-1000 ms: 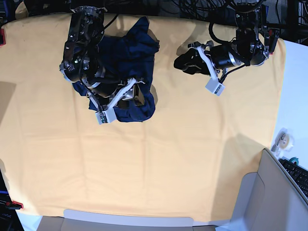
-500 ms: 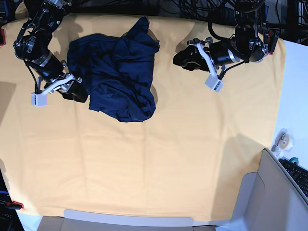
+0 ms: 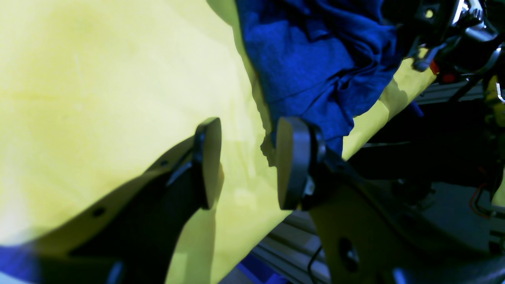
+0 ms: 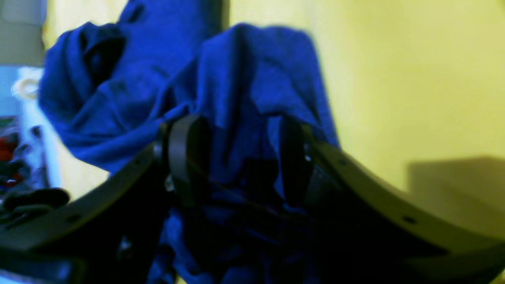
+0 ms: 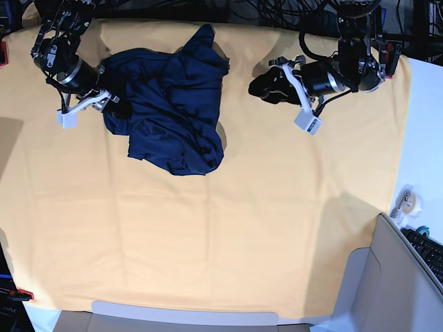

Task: Fold the T-shirt properly
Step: 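Move the right gripper to the shirt's side edge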

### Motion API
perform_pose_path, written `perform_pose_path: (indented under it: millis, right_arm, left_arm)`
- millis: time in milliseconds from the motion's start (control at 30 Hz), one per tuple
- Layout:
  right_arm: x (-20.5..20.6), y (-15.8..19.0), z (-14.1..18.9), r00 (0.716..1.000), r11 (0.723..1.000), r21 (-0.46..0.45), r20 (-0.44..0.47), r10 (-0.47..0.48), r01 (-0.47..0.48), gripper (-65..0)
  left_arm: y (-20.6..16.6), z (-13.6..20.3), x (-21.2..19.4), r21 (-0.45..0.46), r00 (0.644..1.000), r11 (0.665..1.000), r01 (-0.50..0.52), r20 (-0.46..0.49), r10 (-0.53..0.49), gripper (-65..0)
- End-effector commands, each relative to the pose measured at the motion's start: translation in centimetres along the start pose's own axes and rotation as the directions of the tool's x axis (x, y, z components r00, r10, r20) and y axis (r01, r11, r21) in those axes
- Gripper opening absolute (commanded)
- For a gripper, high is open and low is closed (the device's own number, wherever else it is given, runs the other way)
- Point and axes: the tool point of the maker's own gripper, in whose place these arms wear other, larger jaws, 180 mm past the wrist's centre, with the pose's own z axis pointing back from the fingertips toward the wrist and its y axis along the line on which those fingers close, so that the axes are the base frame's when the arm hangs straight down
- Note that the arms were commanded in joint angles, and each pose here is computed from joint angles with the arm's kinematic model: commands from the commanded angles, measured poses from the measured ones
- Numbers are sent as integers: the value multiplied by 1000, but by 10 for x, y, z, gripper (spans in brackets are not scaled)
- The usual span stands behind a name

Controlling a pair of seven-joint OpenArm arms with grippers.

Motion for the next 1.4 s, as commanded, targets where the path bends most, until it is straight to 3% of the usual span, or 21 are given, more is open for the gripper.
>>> perform_pose_path:
  millis: [0,700,900,1267,1367]
  right_arm:
    - [5,-4,1,1000,1000,-11,17,4,-4,-352]
    - [43,-40,45,981,992,-121,192,4,20,-352]
    - [46,-33,37,981,995,-98,193,2,18,-352]
    - [29,-13,6,994,1000,-28,105,3,0,-352]
    - [29,-12,5,995,1000,-25,101,7,-5,-409]
  left_arm:
    - [-4,4,8,-13,999,1000,15,30,-15,-432]
    - [-4,4,8,-13,999,1000,15,30,-15,-432]
    - [-4,4,11,-12,999,1000,19,36,-19,-432]
    - [-3,4,11,-8,999,1000,20,34,-20,-432]
    - [-3,4,11,-8,999,1000,20,34,-20,-432]
